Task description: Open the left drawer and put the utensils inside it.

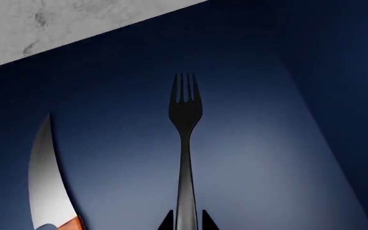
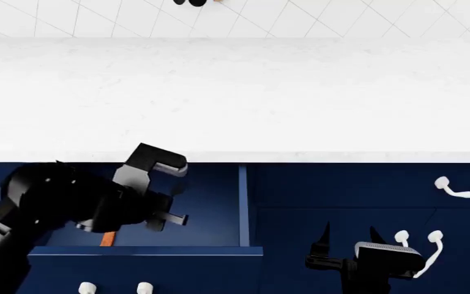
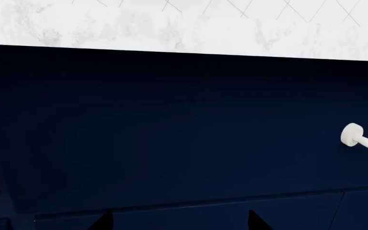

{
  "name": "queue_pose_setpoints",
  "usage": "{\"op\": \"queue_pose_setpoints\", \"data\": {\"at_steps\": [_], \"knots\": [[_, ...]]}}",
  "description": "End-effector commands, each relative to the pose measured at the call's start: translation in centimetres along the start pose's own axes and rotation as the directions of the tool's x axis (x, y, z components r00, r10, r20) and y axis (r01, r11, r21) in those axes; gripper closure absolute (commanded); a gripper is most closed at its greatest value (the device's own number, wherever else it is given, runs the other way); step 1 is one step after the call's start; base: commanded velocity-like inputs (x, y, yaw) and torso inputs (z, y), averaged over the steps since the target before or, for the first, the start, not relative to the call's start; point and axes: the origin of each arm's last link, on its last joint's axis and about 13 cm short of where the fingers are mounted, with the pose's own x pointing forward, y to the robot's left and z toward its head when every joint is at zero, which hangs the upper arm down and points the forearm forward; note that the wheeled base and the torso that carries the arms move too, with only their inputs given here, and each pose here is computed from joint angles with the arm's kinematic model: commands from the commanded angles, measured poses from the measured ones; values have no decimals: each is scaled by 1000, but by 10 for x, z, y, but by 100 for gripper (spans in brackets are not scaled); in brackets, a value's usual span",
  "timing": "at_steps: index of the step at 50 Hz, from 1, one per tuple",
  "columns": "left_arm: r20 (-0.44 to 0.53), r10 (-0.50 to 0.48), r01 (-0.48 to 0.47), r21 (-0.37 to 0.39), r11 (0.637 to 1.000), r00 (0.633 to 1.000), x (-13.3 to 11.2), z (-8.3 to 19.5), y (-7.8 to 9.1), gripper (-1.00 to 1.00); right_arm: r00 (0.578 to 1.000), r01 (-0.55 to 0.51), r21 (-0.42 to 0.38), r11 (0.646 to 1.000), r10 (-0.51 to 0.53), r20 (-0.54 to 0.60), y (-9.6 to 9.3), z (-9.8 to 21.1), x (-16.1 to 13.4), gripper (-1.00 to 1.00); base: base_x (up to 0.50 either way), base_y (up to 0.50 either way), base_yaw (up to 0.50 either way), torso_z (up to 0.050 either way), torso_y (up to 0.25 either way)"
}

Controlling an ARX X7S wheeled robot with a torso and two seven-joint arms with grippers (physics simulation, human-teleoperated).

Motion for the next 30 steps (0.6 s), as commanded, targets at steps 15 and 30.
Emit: {"op": "queue_pose_setpoints", "data": {"at_steps": [15, 30], "knots": [[-10, -10, 10, 3, 1000, 1000, 22, -5, -1, 100, 1000, -2, 1, 1000, 2, 6, 1, 1, -1, -100, 0, 0, 0, 0, 0], [-29, -1, 1, -2, 1000, 1000, 24, -8, -1, 100, 1000, -2, 1, 1000, 2, 6, 1, 1, -1, -100, 0, 0, 0, 0, 0]]}}
